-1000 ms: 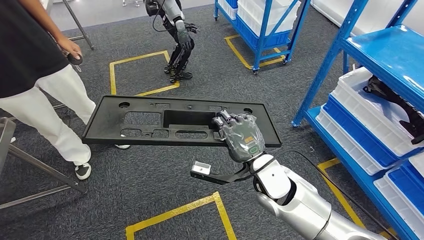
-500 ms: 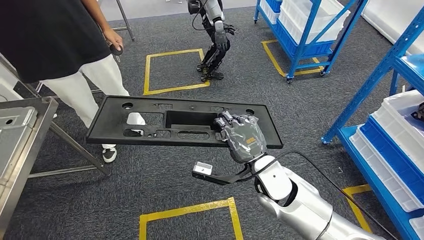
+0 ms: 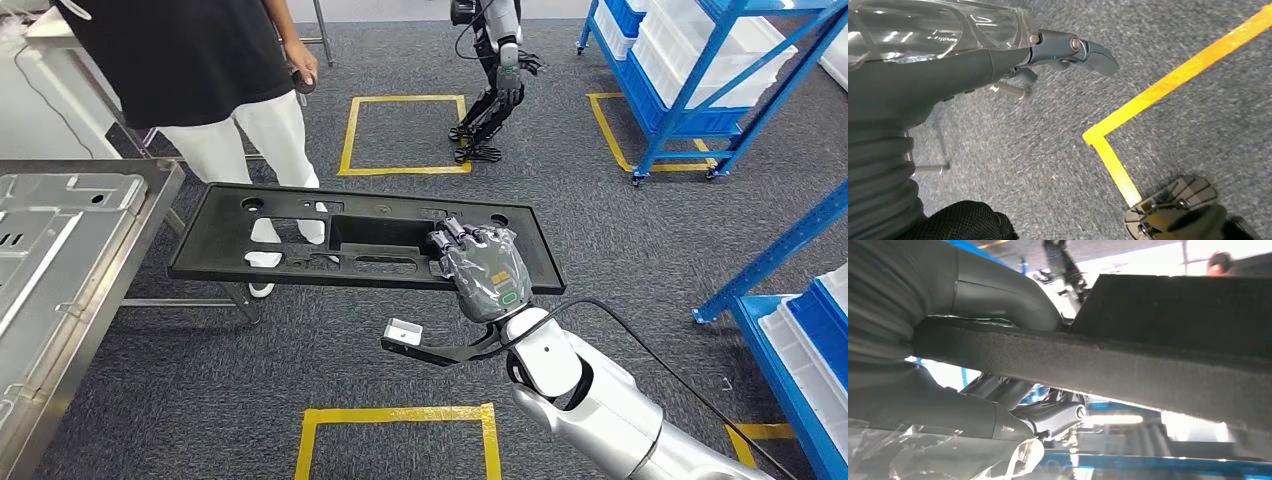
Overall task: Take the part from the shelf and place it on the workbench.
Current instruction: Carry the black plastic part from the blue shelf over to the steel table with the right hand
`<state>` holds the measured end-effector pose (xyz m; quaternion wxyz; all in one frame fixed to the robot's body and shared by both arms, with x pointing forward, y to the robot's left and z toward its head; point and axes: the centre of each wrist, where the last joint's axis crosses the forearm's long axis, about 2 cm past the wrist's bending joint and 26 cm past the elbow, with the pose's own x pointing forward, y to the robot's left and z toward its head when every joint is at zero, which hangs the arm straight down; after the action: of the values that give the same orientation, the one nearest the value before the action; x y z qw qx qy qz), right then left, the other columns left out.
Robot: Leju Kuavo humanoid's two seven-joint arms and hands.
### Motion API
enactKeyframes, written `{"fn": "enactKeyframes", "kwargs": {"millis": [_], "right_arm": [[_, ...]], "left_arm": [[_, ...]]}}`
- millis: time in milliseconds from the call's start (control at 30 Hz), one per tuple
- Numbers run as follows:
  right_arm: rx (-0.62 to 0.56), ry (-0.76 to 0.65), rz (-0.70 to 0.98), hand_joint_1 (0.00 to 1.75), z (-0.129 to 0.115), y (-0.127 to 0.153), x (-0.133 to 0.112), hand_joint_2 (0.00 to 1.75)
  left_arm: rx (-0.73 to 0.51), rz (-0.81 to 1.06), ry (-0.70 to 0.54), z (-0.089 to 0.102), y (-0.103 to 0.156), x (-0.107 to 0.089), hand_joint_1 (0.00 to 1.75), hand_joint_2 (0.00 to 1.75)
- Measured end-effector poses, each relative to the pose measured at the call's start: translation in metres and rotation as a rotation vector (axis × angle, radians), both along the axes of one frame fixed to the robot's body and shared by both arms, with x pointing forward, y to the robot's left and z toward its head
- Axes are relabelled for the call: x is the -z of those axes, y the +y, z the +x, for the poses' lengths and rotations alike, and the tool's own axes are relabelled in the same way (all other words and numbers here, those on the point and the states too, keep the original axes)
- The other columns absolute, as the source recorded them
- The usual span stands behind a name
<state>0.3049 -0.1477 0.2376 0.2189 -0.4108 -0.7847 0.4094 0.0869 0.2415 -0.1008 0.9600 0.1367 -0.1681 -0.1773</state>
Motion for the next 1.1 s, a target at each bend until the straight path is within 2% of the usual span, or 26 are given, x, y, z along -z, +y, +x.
{"fn": "enactKeyframes", "kwargs": {"millis": [1100], "right_arm": [[0.008, 0.009, 0.006, 1.75, 0.0006, -0.0019, 0.0002, 1.75]], "left_arm": [[0.010, 0.001, 0.003, -0.0009, -0.0003, 0.0002, 0.00, 1.75]]}}
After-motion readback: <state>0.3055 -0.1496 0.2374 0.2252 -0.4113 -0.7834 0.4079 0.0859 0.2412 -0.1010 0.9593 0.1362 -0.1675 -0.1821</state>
